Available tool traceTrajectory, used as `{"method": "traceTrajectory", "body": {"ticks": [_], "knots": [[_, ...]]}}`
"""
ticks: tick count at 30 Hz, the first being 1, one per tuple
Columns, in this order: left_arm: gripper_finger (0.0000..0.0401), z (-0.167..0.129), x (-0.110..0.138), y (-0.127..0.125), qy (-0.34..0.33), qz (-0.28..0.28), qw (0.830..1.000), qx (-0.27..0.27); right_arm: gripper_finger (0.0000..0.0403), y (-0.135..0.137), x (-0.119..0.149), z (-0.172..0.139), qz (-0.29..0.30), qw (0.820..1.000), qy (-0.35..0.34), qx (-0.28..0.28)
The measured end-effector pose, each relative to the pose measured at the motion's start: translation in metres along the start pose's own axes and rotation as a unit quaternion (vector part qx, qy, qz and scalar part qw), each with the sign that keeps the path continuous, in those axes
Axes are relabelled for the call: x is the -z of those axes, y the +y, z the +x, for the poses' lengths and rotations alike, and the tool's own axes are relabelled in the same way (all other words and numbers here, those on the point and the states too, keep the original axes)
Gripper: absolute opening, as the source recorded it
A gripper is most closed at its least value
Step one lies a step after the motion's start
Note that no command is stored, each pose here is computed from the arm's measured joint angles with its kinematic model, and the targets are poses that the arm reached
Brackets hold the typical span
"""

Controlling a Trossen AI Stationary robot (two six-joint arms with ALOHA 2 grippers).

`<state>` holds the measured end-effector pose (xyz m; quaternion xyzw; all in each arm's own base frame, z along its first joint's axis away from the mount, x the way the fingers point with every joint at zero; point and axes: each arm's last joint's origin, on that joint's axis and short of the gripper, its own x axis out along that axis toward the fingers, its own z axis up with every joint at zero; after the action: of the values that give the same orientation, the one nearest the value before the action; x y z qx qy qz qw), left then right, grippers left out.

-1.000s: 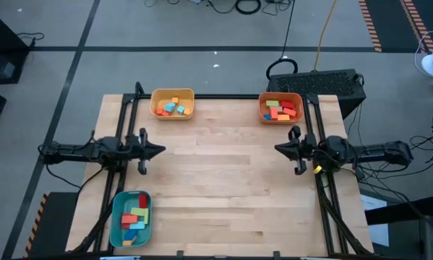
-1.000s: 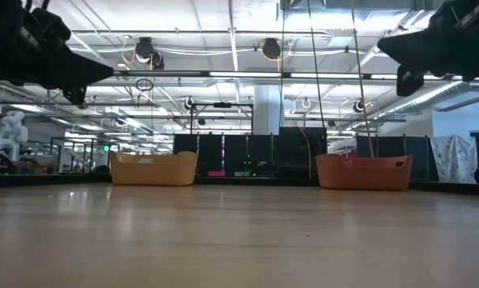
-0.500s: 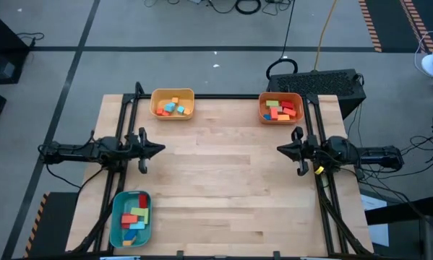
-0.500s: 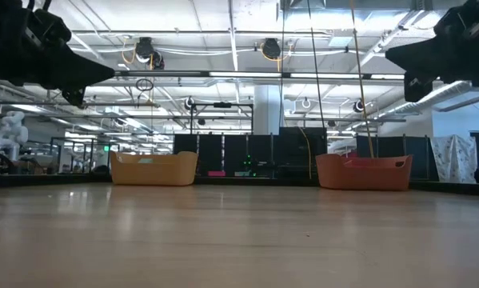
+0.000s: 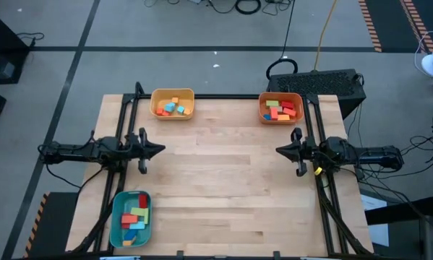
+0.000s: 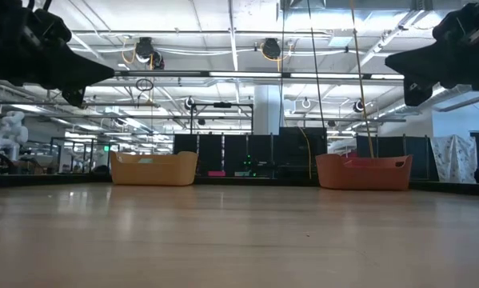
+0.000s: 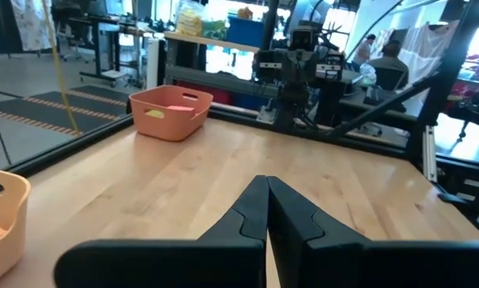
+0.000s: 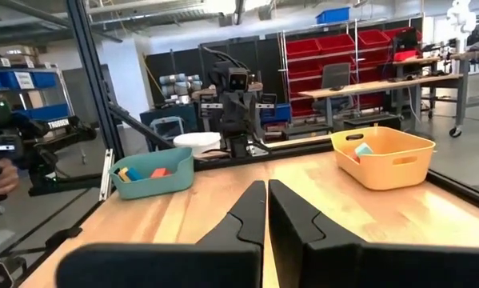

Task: Sort blocks by size
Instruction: Return to Home Position

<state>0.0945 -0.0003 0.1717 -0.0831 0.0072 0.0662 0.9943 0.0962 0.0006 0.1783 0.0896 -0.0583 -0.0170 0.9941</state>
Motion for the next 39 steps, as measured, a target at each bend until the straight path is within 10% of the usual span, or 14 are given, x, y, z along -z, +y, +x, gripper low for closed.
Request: {"method": "traceTrajectory", "body": {"ticks": [39], "knots": [[0.0008,0.0038,0.0071,-0.0037,-0.003,0.035,0.997,0.071,0.0000,0.0012,0.0012,0.0000,-0.043,0.999,0.007,-0.023]]}}
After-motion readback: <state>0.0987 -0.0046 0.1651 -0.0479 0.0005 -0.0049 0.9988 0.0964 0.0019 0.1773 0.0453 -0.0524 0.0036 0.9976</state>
